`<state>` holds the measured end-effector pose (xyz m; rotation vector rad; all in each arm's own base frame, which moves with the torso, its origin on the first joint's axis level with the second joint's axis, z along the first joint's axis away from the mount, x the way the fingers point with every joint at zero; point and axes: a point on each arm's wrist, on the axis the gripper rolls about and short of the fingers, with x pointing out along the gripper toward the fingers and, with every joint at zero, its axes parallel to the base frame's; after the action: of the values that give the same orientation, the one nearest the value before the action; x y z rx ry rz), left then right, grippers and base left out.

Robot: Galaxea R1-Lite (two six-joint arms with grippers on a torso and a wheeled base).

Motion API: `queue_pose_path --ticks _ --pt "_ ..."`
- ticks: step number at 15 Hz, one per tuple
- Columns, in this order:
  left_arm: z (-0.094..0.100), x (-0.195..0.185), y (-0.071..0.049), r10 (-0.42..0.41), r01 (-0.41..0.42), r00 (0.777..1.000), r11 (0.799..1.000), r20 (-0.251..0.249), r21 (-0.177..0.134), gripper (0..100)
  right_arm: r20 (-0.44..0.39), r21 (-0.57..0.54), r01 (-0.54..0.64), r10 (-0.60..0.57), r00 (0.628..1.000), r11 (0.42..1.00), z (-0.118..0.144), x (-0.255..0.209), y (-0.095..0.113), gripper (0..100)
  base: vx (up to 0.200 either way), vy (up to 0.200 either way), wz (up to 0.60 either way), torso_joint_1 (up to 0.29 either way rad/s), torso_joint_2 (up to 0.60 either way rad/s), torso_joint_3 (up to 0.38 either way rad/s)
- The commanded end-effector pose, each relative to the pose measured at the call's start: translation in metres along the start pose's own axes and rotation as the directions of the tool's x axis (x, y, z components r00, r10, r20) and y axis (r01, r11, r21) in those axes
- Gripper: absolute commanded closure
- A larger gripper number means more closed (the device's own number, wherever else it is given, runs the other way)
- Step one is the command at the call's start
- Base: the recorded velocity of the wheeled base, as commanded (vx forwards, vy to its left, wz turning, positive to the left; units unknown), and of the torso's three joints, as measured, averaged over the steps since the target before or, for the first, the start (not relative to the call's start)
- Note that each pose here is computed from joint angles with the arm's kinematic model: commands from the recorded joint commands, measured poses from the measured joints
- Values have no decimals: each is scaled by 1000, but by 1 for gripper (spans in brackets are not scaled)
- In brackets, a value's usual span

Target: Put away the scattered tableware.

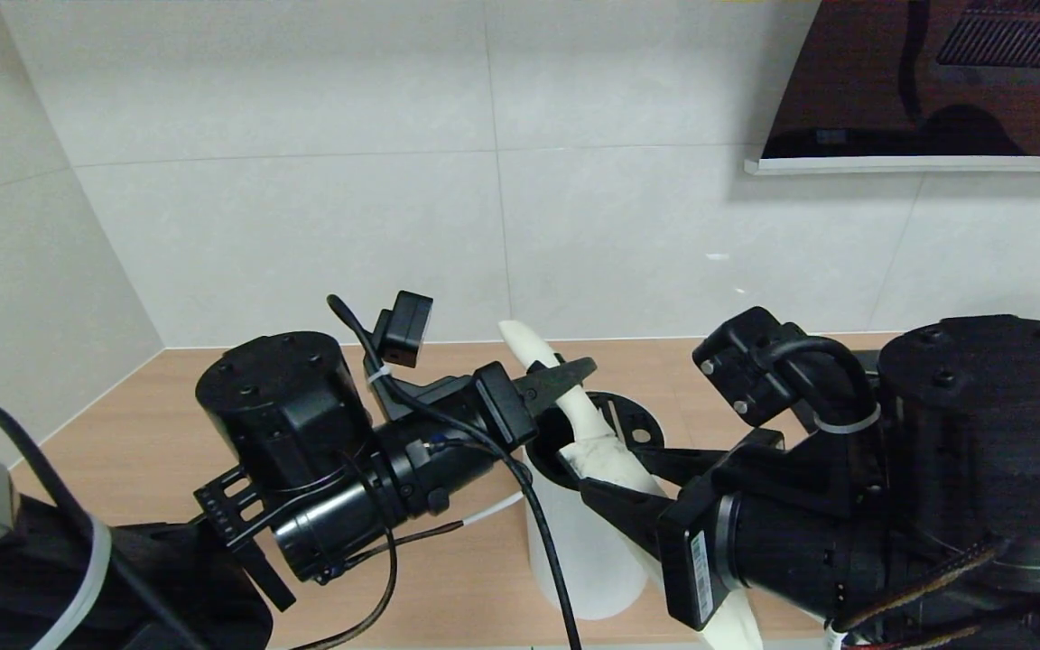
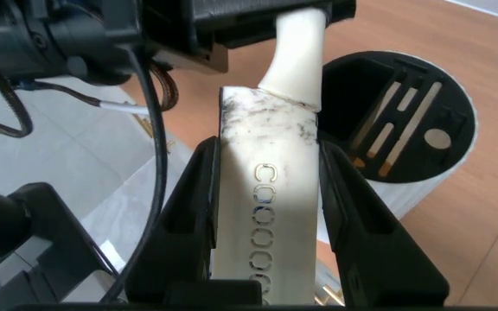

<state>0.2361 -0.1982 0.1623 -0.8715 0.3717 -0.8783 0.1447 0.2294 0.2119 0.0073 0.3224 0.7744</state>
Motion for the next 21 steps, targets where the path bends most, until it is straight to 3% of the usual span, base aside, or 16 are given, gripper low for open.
queue_pose_path --ticks 1,5,6,14,17,21 --pt "0 -1 -1 -2 2 1000 1000 1 -1 100 1 0 0 0 1000 1000 0 -1 0 100 0 0 0 0 0 0" --pt "0 0 0 -3 3 1000 1000 -5 -1 100 -6 -3 3 -3 1000 1000 -2 -1 -1 100 0 0 0 0 0 0" --pt "0 0 0 -1 1 1000 1000 -5 -2 100 -6 -3 3 -3 1000 1000 -2 -1 -1 0 0 0 0 0 0 0" --pt "8 0 -3 -7 7 1000 1000 27 7 100 51 18 30 -31 998 999 11 -11 -10 0 0 0 0 0 0 0" --pt "25 1 -3 33 -34 993 999 110 12 100 105 49 91 -95 990 995 25 -18 -29 0 0 0 0 0 0 0" --pt "71 -7 -48 155 -162 950 987 272 2 100 155 89 183 -195 968 979 41 -21 -57 0 0 0 0 0 0 0"
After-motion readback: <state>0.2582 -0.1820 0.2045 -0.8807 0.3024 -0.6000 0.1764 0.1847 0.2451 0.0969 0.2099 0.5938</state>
